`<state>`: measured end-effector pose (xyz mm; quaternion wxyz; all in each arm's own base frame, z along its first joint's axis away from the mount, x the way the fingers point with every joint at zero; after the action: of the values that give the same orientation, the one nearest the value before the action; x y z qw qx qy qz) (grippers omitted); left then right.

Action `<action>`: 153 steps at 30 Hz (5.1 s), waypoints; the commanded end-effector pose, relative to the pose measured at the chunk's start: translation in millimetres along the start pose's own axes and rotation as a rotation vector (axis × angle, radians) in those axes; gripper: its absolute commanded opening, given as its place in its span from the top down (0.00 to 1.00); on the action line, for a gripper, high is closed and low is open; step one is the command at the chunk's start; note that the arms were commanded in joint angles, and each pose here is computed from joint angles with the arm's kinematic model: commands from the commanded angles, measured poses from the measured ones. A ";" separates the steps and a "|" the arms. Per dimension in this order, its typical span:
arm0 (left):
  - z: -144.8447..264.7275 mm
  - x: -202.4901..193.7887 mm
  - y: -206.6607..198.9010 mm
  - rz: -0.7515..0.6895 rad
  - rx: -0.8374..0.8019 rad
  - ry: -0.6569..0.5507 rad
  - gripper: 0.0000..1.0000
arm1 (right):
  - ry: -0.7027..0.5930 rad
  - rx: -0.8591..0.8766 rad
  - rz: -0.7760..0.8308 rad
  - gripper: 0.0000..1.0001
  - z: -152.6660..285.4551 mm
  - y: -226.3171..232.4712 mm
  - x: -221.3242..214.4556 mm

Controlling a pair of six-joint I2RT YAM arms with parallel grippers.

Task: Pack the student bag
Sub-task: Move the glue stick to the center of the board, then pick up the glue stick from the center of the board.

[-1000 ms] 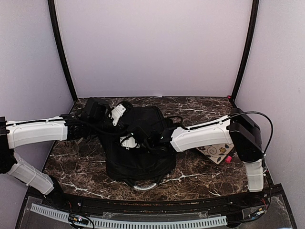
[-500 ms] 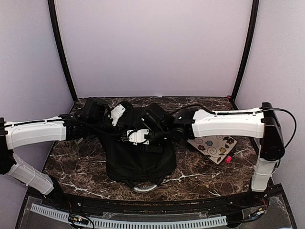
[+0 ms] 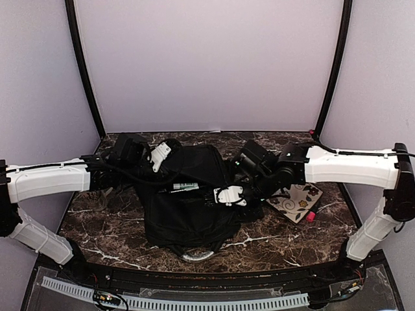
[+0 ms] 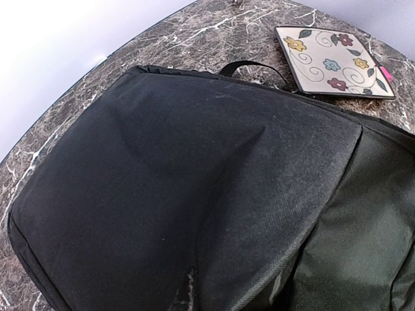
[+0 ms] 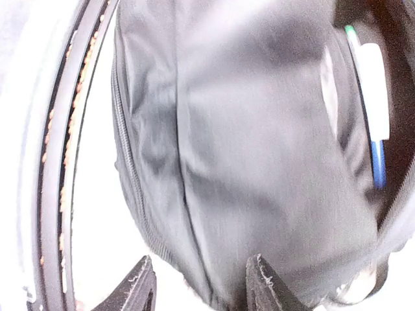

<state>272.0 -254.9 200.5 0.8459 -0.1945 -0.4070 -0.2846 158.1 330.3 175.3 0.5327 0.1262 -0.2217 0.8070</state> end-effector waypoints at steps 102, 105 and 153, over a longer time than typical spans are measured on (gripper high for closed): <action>39.3 46.2 -11.4 -0.011 -0.068 -0.174 1.00 | 0.418 -0.333 -1.242 0.26 91.8 25.2 -388.9; 39.0 46.1 -10.8 -0.012 -0.063 -0.175 1.00 | 0.425 -0.304 -1.248 0.26 84.3 28.1 -390.7; 41.7 47.5 -13.6 -0.016 -0.083 -0.181 1.00 | 0.496 -0.278 -1.512 0.65 85.4 50.4 -443.4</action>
<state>262.2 -247.8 211.1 0.8439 -0.2009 -0.4048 -0.2892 291.7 -73.4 56.1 0.9719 -0.0071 -0.0645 0.2261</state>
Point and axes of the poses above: each gripper's point midway between its finger pads, its own z axis back along the fingers, its own y axis along the line the jaws close on, x = y × z, the point moved 4 cm from there along z, back along the fingers, and after that the axes turned 13 degrees about z, right-handed, at the moved point
